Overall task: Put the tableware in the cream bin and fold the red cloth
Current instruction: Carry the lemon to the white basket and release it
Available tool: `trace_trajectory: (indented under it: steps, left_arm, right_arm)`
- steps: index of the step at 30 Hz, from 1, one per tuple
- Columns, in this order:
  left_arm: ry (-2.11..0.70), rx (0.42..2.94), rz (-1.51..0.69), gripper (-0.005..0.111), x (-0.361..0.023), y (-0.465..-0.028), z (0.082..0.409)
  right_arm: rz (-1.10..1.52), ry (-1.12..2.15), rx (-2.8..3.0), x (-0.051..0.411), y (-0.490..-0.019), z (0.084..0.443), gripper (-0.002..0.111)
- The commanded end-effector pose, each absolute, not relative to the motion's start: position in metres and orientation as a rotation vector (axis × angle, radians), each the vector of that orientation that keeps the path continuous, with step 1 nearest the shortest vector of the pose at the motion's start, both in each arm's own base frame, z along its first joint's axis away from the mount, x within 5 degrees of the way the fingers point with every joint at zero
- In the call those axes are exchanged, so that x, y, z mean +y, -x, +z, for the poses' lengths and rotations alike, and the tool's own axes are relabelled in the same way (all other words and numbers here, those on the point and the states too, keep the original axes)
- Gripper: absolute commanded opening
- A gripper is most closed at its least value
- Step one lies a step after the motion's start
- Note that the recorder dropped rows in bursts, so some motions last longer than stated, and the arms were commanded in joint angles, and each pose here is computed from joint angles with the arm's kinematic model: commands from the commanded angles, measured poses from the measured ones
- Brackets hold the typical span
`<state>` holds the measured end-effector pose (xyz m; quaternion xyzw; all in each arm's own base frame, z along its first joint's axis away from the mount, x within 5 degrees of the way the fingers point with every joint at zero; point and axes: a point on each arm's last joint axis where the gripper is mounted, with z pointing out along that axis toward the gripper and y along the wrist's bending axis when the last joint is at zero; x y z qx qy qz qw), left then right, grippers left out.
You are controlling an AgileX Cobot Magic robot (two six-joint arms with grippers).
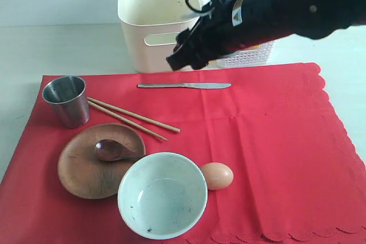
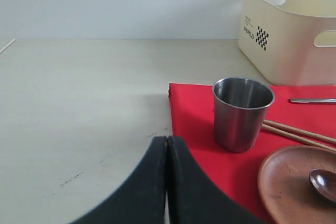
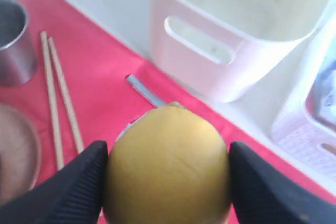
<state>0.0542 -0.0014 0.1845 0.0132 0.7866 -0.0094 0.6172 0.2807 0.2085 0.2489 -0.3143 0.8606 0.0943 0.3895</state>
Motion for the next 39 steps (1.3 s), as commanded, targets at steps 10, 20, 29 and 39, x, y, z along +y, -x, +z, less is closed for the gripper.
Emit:
trace_trajectory:
  steps: [10, 20, 29, 39]
  left_arm:
    - [-0.031, 1.802, -0.016, 0.000, -0.001, -0.054, 0.184]
    - [-0.031, 1.802, -0.016, 0.000, -0.001, -0.054, 0.184]
    - [-0.031, 1.802, -0.016, 0.000, -0.001, -0.054, 0.184]
    - [-0.031, 1.802, -0.016, 0.000, -0.001, -0.054, 0.184]
  right_arm:
    - [0.220, 0.336, 1.934, 0.138, -0.413, 0.242, 0.009]
    - [0.262, 0.177, 2.054, 0.142, -0.469, 0.166, 0.010]
    - [0.320, 0.024, 2.094, 0.144, -0.480, 0.142, 0.049]
    - [0.321, 0.039, 2.171, 0.143, -0.471, 0.164, 0.077]
